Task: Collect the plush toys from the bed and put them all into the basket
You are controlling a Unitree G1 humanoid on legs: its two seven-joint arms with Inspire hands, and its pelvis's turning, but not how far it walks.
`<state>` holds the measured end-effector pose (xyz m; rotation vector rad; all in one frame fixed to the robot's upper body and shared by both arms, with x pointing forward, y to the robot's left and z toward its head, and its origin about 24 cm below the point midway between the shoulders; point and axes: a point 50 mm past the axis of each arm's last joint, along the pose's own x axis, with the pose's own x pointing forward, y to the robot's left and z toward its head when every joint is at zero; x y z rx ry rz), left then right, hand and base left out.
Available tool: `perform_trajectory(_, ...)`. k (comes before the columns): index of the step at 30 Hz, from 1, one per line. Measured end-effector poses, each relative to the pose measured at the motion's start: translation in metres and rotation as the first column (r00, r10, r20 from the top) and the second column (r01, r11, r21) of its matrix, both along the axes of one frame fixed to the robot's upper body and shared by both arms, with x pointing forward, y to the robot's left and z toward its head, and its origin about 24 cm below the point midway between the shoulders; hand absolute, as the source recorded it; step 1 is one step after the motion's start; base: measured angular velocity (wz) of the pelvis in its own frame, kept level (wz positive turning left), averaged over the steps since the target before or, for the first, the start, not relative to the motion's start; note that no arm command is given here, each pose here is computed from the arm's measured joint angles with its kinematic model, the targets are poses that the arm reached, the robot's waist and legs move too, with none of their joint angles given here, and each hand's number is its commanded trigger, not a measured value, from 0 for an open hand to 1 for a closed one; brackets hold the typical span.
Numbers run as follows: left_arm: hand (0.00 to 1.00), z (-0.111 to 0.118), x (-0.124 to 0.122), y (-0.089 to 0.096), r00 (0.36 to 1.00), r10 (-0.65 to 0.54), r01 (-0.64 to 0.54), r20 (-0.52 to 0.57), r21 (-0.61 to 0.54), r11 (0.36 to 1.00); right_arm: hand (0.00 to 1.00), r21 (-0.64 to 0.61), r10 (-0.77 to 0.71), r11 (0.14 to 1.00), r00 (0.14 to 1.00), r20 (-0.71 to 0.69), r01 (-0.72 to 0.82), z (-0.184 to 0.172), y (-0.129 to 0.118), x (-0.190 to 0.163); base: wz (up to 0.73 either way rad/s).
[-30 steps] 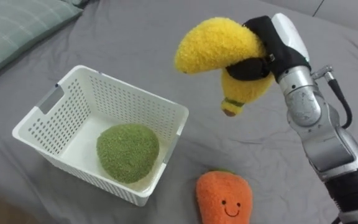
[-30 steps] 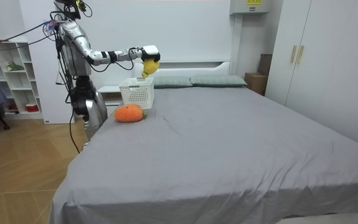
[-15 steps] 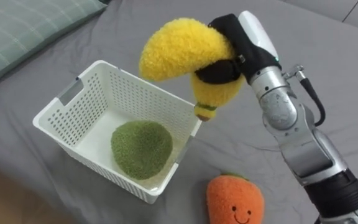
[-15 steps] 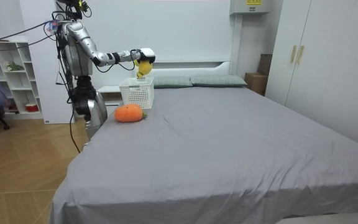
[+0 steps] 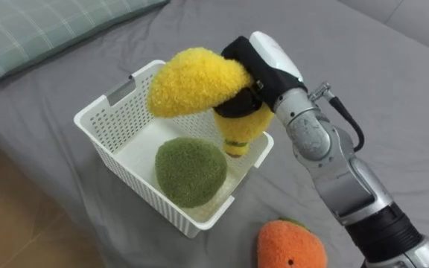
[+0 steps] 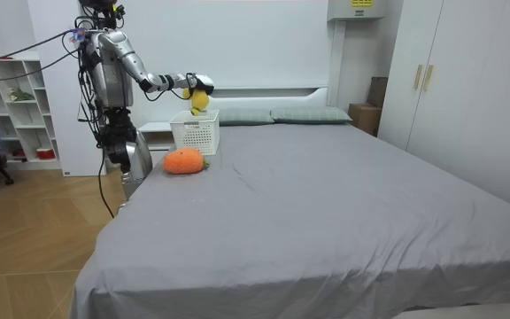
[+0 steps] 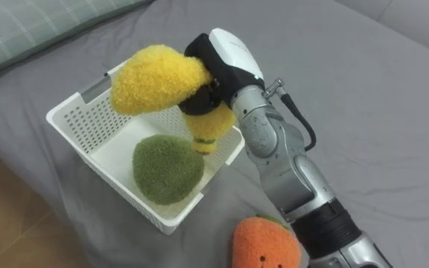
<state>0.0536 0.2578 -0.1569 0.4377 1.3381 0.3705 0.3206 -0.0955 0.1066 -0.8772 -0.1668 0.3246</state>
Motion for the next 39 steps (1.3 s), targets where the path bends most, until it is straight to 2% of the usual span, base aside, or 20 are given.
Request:
perform_trajectory(5, 0.0, 0.0, -0.002, 0.0, 1.0, -0.009, 0.009, -0.01, 0.003, 1.0, 1.0, -0.016, -0.017, 1.0, 0.999, -0.045, 0.016, -0.011, -0.003, 0.002, 0.05)
perform_trajectory(6, 0.0, 0.0, -0.004, 0.0, 1.0, -0.018, 0.018, -0.018, 0.008, 1.0, 0.91, -0.02, -0.021, 1.0, 0.998, -0.052, 0.02, -0.013, -0.004, 0.003, 0.0)
perform_trajectory(7, 0.0, 0.0, -0.005, 0.001, 0.999, -0.024, 0.025, -0.023, 0.011, 1.0, 0.77, -0.022, -0.024, 1.0, 0.998, -0.056, 0.022, -0.014, -0.005, 0.003, 0.0)
perform_trajectory(8, 0.0, 0.0, -0.005, 0.001, 0.999, -0.037, 0.038, -0.032, 0.016, 0.999, 0.49, -0.029, -0.031, 0.999, 0.997, -0.068, 0.03, -0.017, -0.006, 0.004, 0.0)
perform_trajectory(9, 0.0, 0.0, -0.005, 0.001, 0.998, -0.044, 0.045, -0.037, 0.019, 0.999, 0.05, -0.035, -0.038, 0.999, 0.996, -0.079, 0.035, -0.02, -0.008, 0.004, 0.0)
perform_trajectory(10, 0.0, -0.001, -0.006, 0.001, 0.998, -0.044, 0.045, -0.038, 0.019, 0.999, 0.0, -0.038, -0.042, 0.999, 0.995, -0.086, 0.039, -0.022, -0.008, 0.005, 0.0)
perform_trajectory(17, 0.0, -0.001, -0.011, 0.002, 0.997, -0.047, 0.048, -0.055, 0.024, 0.999, 0.0, -0.068, -0.057, 0.997, 0.987, -0.153, 0.047, -0.039, -0.011, 0.007, 0.08)
perform_trajectory(39, 0.0, 0.001, -0.013, 0.008, 0.999, 0.003, -0.002, -0.033, 0.046, 0.999, 0.0, -0.062, -0.103, 0.993, 0.986, -0.128, 0.096, -0.046, -0.017, 0.01, 0.01)
